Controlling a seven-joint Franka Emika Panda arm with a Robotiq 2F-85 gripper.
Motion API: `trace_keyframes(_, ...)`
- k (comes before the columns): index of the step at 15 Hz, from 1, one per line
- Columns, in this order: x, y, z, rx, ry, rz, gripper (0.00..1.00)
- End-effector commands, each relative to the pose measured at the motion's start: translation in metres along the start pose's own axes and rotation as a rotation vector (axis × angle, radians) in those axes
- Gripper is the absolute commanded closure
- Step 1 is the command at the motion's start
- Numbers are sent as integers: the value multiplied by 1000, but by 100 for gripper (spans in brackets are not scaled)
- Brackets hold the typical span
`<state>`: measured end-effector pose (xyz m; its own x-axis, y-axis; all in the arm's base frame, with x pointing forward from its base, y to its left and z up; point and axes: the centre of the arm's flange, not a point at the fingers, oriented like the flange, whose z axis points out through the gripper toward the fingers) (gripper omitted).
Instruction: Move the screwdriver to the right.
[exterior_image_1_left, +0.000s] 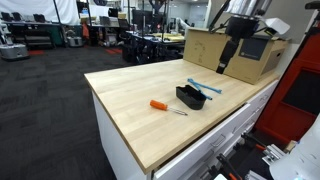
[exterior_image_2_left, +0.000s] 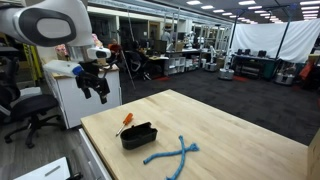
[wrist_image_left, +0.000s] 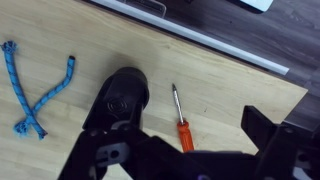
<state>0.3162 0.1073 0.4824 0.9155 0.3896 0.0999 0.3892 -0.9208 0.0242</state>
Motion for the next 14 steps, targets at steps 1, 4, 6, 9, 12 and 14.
trace_keyframes(1, 52, 8, 22, 5, -69, -138, 0)
trace_keyframes(4, 78, 0, 41, 3, -95, -224, 0)
trace_keyframes(6, 94, -7, 54, 19, -100, -273, 0)
trace_keyframes(9, 114, -18, 76, 44, -126, -344, 0)
trace_keyframes(12, 133, -32, 102, 52, -168, -396, 0)
trace_keyframes(14, 149, -41, 121, 53, -195, -413, 0)
